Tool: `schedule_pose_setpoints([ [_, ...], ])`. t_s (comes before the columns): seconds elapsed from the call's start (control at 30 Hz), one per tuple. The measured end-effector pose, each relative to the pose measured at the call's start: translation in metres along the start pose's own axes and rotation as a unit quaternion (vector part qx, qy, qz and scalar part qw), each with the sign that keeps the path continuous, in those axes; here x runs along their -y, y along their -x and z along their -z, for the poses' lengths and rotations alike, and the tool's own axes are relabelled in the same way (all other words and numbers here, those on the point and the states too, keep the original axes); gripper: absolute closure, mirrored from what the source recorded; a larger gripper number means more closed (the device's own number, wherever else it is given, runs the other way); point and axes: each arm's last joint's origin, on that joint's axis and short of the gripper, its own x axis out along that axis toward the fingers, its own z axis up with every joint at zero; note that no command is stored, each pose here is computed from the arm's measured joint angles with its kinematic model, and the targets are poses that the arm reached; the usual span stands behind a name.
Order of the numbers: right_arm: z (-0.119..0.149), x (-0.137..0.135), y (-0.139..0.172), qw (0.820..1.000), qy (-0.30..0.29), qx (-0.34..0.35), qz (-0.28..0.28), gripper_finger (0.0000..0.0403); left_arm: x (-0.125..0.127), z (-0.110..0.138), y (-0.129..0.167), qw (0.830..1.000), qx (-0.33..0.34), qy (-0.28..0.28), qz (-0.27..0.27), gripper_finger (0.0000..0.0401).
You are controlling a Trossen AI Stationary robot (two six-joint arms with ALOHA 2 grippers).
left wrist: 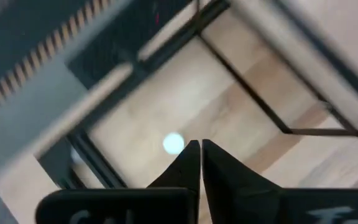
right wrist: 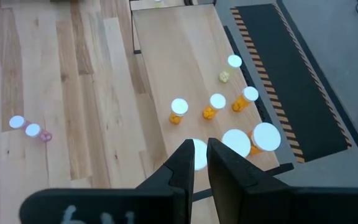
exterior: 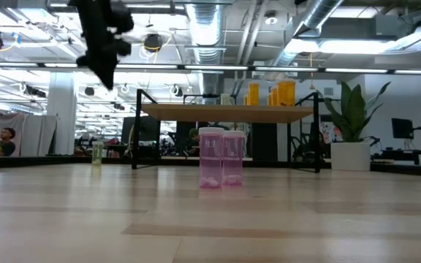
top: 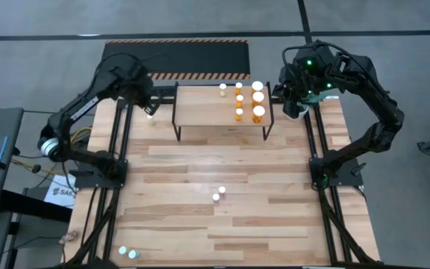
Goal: Pick and place medicine bottles onto shelf by color
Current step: Put the top small yellow pill bottle on the shelf aligned with the other small yellow pill bottle
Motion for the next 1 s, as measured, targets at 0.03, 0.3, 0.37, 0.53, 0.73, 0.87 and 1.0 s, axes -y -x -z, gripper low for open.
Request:
schedule_pose_setpoints([
  [0.03, 0.0, 0.0, 0.0, 1.0, 0.003, 0.001, 0.0, 0.0338, -0.005, -0.001, -0.007, 1.0, -0.018, 0.024, 0.009, 0.0388],
  [0.3, -0.001, -0.001, -0.004, 1.0, 0.006, -0.006, -0.013, 0.0338, -0.032, -0.006, -0.062, 0.983, -0.145, 0.106, 0.025, 0.0273],
  [0.37, -0.001, -0.002, -0.005, 1.0, 0.007, -0.006, -0.022, 0.0338, -0.035, -0.007, -0.067, 0.982, -0.154, 0.103, 0.029, 0.024],
  [0.53, -0.001, -0.006, -0.006, 0.999, 0.016, -0.008, -0.032, 0.0338, -0.034, -0.008, -0.077, 0.988, -0.145, 0.018, 0.051, 0.0174],
  [0.73, -0.002, -0.007, -0.006, 0.999, 0.024, -0.008, -0.035, 0.0338, -0.017, -0.003, -0.086, 0.966, -0.145, -0.193, 0.091, 0.0146],
  [0.87, -0.002, -0.007, -0.006, 0.999, 0.027, -0.005, -0.034, 0.0338, -0.004, 0.0, -0.092, 0.929, -0.135, -0.327, 0.111, 0.0145],
  [1.0, -0.002, -0.007, -0.006, 0.999, 0.027, -0.005, -0.034, 0.0338, -0.001, 0.006, -0.101, 0.901, -0.15, -0.393, 0.105, 0.0145],
])
